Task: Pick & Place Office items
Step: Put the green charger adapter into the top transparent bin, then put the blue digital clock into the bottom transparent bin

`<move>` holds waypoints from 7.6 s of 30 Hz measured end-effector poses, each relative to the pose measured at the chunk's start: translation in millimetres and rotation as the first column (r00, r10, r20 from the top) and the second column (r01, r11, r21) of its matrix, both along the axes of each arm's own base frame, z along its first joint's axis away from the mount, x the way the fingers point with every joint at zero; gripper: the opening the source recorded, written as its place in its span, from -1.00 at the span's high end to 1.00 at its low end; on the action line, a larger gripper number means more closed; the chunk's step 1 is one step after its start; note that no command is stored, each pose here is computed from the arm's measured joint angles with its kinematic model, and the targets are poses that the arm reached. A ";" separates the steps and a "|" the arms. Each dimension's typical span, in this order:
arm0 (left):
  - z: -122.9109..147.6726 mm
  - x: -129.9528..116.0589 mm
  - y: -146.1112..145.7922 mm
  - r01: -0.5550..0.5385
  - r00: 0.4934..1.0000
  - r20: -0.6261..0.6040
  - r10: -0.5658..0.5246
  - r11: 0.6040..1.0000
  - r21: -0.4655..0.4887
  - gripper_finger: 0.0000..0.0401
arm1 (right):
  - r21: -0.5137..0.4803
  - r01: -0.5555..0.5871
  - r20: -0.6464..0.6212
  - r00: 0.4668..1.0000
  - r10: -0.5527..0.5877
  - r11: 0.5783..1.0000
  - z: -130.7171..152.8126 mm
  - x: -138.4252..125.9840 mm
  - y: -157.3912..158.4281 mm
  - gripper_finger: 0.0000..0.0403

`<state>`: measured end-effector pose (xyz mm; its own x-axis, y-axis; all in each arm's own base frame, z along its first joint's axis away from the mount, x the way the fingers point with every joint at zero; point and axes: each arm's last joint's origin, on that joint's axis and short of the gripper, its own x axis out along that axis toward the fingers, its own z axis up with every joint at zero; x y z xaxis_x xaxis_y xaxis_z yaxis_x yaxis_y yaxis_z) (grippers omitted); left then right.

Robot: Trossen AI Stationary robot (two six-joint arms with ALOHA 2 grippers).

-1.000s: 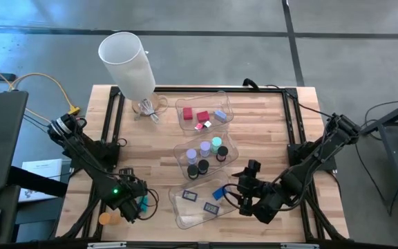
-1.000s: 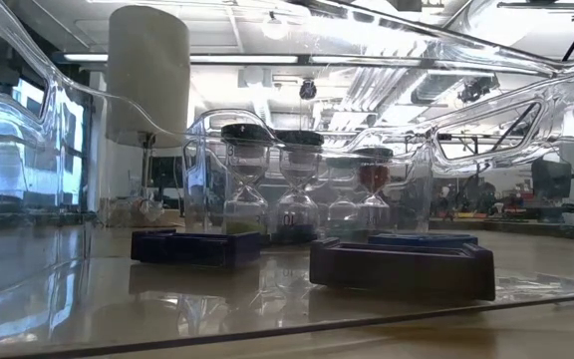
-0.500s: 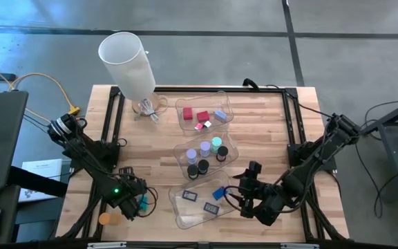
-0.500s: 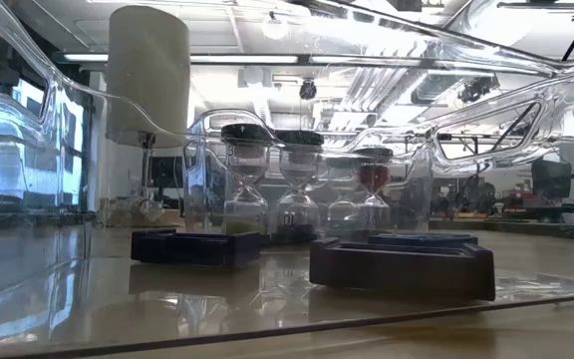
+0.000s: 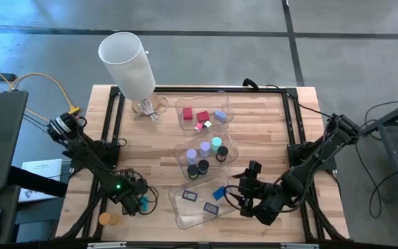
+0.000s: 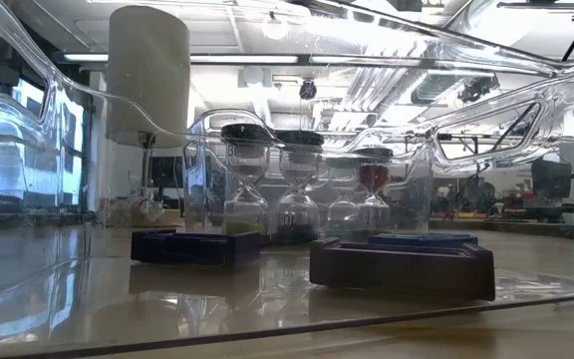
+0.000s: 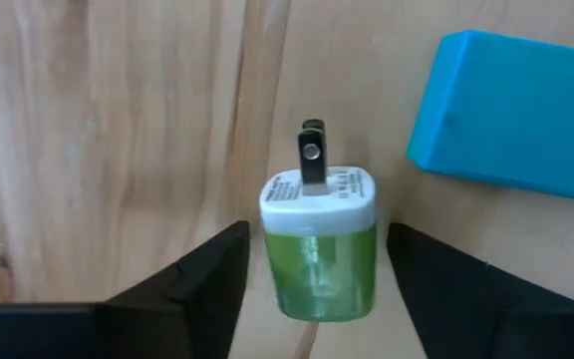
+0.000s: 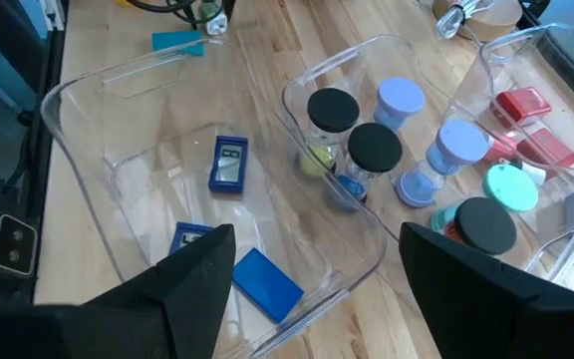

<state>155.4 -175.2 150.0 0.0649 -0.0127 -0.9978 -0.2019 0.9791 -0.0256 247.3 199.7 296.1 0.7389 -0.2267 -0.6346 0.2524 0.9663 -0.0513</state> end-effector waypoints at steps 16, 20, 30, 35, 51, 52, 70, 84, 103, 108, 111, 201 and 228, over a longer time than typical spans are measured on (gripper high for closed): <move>0.5 16.1 10.4 -0.024 0.999 -0.025 0.023 0.998 -0.063 0.39 | -0.004 0.002 0.000 1.000 -0.002 1.000 0.1 -0.3 -0.3 -0.36; 8.4 22.7 12.2 -0.011 1.000 0.023 0.013 0.996 -0.087 0.39 | -0.005 0.001 -0.002 1.000 -0.001 1.000 -0.1 -0.4 -0.4 -0.36; 69.8 27.0 42.7 0.090 0.941 0.337 -0.013 0.973 -0.213 0.39 | -0.006 -0.001 -0.009 1.000 0.001 1.000 -0.4 -0.7 -0.6 -0.36; 103.8 24.9 64.6 0.184 0.814 0.578 -0.065 0.972 -0.149 0.39 | -0.008 -0.001 -0.011 1.000 0.001 1.000 -0.5 -0.9 -0.7 -0.36; 153.3 78.8 189.2 -0.044 0.370 0.914 -0.163 0.980 0.193 0.39 | -0.011 0.000 -0.012 1.000 0.000 1.000 -0.6 -1.0 -0.9 -0.36; 150.6 83.1 200.1 -0.061 0.371 0.918 -0.143 0.982 0.177 0.39 | -0.011 0.000 -0.012 1.000 -0.001 1.000 -0.6 -1.0 -1.0 -0.36; 74.1 129.7 294.7 -0.214 0.523 0.848 0.084 0.976 0.036 0.31 | -0.015 0.003 -0.009 1.000 -0.004 1.000 -0.6 -1.1 -1.1 -0.36; 67.0 131.4 298.9 -0.341 0.533 0.832 0.154 0.939 0.045 0.29 | -0.016 0.003 -0.009 1.000 -0.004 1.000 -0.6 -1.1 -1.2 -0.36; 66.8 131.5 298.2 -0.350 0.521 0.831 0.195 0.937 0.000 0.29 | -0.015 0.003 -0.009 1.000 -0.003 1.000 -0.6 -1.1 -1.1 -0.36; 66.8 131.4 298.1 -0.354 0.519 0.830 0.202 0.935 -0.007 0.29 | -0.010 0.008 -0.008 1.000 -0.008 1.000 -0.6 -1.1 -1.1 -0.36; 66.7 131.4 298.0 -0.353 0.519 0.830 0.204 0.936 -0.010 0.26 | -0.009 0.008 -0.008 1.000 -0.008 1.000 -0.6 -1.0 -1.1 -0.36; 45.9 56.6 -51.0 -0.761 0.643 -0.044 0.765 0.632 -0.147 -0.10 | -0.048 -0.075 -0.038 0.997 0.073 0.996 -0.3 -0.2 0.5 -0.36; 19.6 65.1 -53.8 -0.813 0.581 -0.049 0.812 0.577 -0.080 -0.10 | -0.081 -0.098 -0.048 0.994 0.095 0.992 -0.4 -0.3 0.3 -0.36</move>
<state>220.5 -229.0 169.6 0.0846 -0.0409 -0.9956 -0.9123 0.3987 -0.0939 247.0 200.0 295.7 0.7319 -0.2090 -0.6486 0.1541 0.9779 -0.1411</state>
